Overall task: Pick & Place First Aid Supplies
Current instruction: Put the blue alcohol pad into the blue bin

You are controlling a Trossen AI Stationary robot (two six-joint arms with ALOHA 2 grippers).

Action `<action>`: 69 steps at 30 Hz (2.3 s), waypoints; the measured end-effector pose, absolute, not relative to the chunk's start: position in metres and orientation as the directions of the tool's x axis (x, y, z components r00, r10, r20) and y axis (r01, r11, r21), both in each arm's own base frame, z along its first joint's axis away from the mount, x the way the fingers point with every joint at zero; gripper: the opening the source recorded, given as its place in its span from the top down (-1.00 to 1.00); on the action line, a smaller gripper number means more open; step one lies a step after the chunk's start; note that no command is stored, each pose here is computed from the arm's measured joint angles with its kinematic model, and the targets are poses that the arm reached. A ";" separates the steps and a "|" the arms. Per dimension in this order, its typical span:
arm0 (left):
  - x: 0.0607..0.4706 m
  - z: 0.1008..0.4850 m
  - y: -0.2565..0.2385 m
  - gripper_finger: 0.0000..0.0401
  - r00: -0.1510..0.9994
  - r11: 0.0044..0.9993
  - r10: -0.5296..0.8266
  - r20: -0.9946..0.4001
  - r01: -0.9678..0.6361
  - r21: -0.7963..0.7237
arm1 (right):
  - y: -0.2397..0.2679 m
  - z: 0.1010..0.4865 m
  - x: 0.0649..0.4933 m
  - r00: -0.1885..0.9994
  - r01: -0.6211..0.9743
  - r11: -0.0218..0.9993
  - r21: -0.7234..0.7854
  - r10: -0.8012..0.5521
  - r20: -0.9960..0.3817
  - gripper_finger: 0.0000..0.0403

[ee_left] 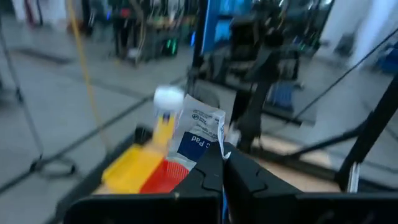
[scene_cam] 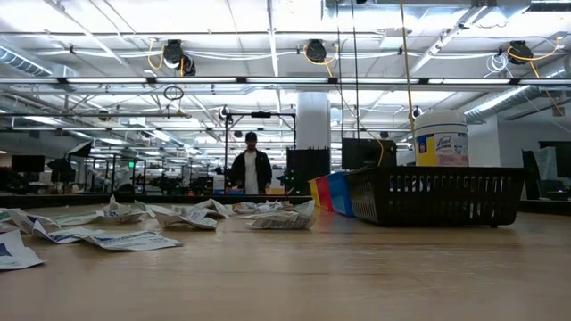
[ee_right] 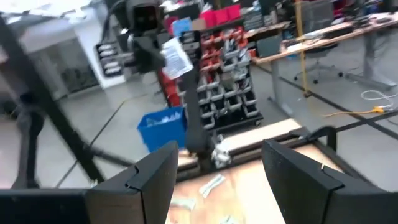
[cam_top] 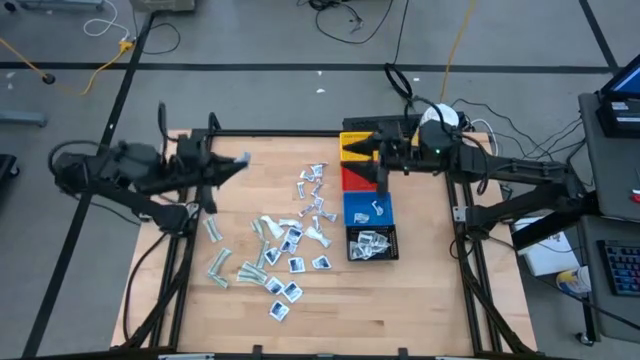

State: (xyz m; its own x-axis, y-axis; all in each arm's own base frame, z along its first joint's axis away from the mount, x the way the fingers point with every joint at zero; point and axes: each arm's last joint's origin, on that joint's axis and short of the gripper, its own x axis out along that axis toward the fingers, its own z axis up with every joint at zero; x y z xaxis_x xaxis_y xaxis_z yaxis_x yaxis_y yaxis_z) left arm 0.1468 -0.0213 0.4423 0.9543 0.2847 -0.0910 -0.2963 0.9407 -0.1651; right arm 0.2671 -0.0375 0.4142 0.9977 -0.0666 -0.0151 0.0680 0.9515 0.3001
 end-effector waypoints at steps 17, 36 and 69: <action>0.253 0.433 0.011 1.00 0.983 0.976 -0.167 0.071 0.175 -0.132 | -0.034 0.436 0.308 0.981 -0.191 0.944 0.267 0.181 0.062 -0.13; 0.274 0.427 0.020 1.00 0.976 0.971 -0.183 0.117 0.198 -0.135 | -0.029 0.434 0.312 0.957 -0.287 0.890 0.353 0.284 0.061 0.10; 0.274 0.421 0.021 1.00 0.988 0.967 -0.148 0.048 0.154 -0.201 | -0.030 0.426 0.326 0.945 -0.324 0.876 0.357 0.315 0.085 0.57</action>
